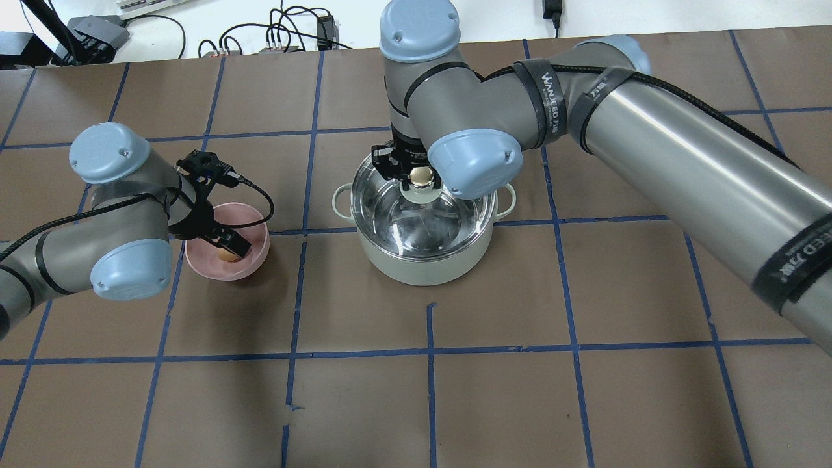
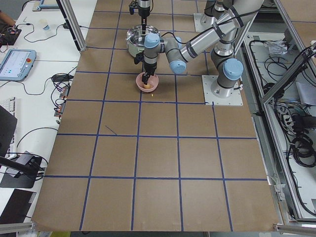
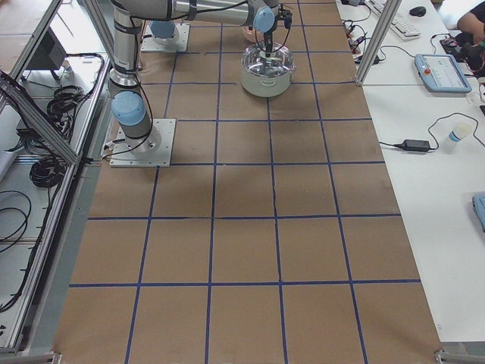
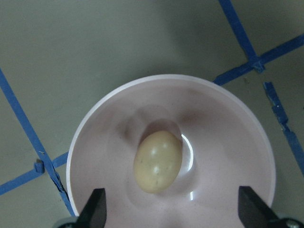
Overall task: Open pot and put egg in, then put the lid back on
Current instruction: 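Close the right gripper on the glass lid knob and lift the lid, then carry the lid away from the pot with the right gripper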
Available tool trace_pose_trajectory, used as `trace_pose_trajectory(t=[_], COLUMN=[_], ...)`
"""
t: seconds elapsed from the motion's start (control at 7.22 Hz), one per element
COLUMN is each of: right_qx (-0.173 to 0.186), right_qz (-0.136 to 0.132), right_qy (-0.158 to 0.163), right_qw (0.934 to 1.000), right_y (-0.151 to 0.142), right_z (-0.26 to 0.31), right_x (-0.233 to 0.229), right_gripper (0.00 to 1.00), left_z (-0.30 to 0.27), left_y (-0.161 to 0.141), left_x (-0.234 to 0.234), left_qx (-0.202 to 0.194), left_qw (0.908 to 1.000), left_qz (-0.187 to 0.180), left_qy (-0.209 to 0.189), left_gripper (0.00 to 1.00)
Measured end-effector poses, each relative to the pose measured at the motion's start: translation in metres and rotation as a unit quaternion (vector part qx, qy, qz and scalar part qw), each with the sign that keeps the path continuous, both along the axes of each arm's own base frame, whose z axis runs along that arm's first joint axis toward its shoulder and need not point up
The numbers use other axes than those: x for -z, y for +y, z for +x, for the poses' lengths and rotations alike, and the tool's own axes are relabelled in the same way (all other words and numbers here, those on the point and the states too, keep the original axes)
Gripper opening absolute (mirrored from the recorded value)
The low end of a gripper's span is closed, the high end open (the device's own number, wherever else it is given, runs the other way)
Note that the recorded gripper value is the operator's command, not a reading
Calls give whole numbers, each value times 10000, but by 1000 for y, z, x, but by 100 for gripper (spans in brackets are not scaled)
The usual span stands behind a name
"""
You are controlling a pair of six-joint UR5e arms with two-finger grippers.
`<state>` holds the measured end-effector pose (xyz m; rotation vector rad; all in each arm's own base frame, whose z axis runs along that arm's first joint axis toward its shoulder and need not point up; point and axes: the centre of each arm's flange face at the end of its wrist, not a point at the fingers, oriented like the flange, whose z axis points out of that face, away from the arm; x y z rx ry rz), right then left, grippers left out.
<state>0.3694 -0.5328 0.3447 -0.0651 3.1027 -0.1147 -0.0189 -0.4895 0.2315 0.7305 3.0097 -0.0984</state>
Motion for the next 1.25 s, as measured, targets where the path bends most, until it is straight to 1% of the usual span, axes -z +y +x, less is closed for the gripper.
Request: trace_pose_trajectory(t=[0.28,0.42,0.55,0.83,0.97,1.11,1.25], right_qx=[-18,-2,46,328,396,395,375], right_qz=[-131,-254,-309,-168,-61,26,46], right_qy=[-43,-86,-94,-15,22,39,47], right_qw=[9999,9996,9995,9993,9992,9992,9993], right_y=[0,3,10,25,29,29,29], right_z=[-1,-6,-23,-98,-144,-179,-199], right_x=[-16,-39,-70,-131,-153,-164,-170], right_gripper=[6,6,6,6,6,6,5], left_z=[1,1,1,1,1,1,1], left_y=[-5,-6,-6,-6,-6,-6,-6], left_x=[12,15,17,21,23,25,26], left_qx=[142,240,323,391,400,403,403], left_qw=[9999,9997,9995,9992,9992,9992,9992], left_qz=[-45,-43,-31,-1,19,35,49], left_qy=[-30,-37,-31,-9,-1,5,9], left_gripper=[96,96,96,96,96,96,96])
